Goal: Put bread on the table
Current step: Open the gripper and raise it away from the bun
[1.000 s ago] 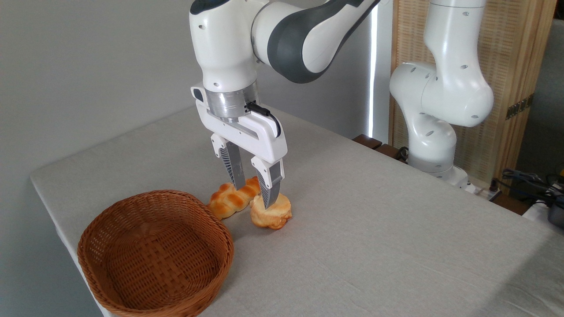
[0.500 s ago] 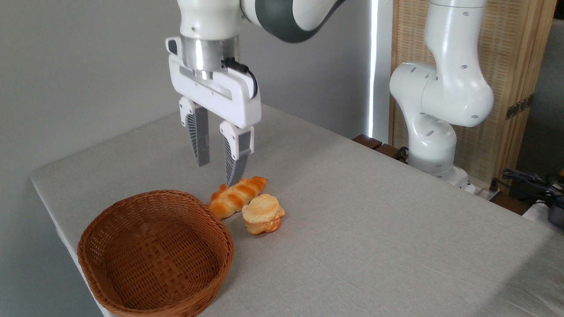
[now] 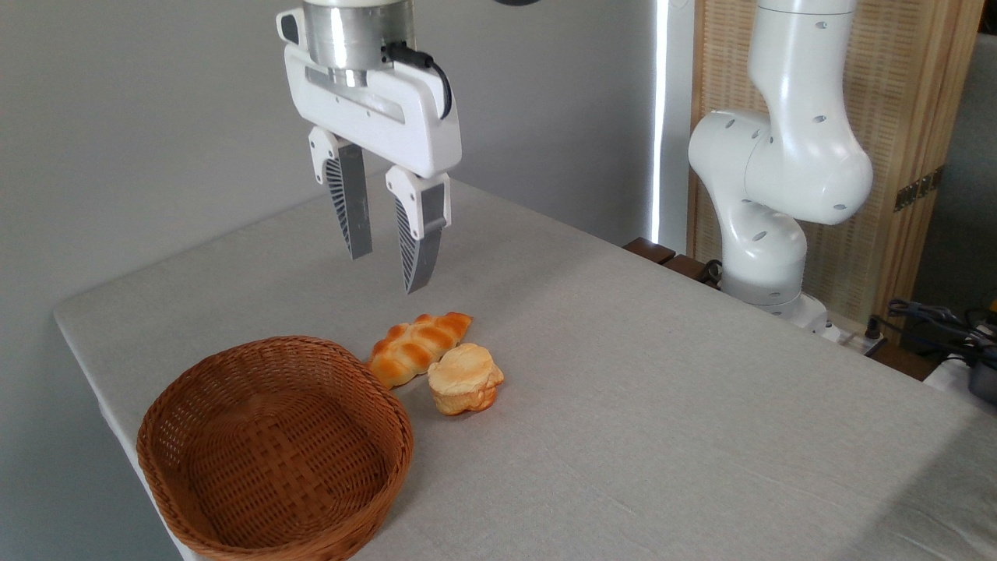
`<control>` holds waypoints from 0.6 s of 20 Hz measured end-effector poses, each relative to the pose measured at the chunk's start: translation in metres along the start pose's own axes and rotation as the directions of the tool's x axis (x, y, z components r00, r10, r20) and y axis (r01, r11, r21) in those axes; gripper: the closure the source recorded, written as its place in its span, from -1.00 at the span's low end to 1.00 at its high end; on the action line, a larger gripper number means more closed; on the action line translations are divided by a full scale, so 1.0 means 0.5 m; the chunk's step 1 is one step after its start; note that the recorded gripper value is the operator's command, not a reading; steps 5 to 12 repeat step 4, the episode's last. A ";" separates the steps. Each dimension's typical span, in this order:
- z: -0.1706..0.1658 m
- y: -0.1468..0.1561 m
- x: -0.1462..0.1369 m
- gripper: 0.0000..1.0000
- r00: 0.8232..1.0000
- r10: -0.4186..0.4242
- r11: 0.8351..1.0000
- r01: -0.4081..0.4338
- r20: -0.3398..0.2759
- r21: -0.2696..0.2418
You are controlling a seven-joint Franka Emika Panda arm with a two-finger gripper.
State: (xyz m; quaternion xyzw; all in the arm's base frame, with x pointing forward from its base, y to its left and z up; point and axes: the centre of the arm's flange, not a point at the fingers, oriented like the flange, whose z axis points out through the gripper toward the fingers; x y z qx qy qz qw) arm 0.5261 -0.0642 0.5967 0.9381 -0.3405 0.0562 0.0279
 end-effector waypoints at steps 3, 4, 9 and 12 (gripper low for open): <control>0.009 -0.005 0.001 -1.00 1.000 -0.003 1.000 0.003 0.007 -0.005; 0.009 -0.006 0.001 -1.00 1.000 -0.004 1.000 0.004 0.008 -0.005; 0.009 -0.006 0.001 -1.00 1.000 -0.004 1.000 0.004 0.008 -0.005; 0.009 -0.006 0.001 -1.00 1.000 -0.004 1.000 0.004 0.008 -0.005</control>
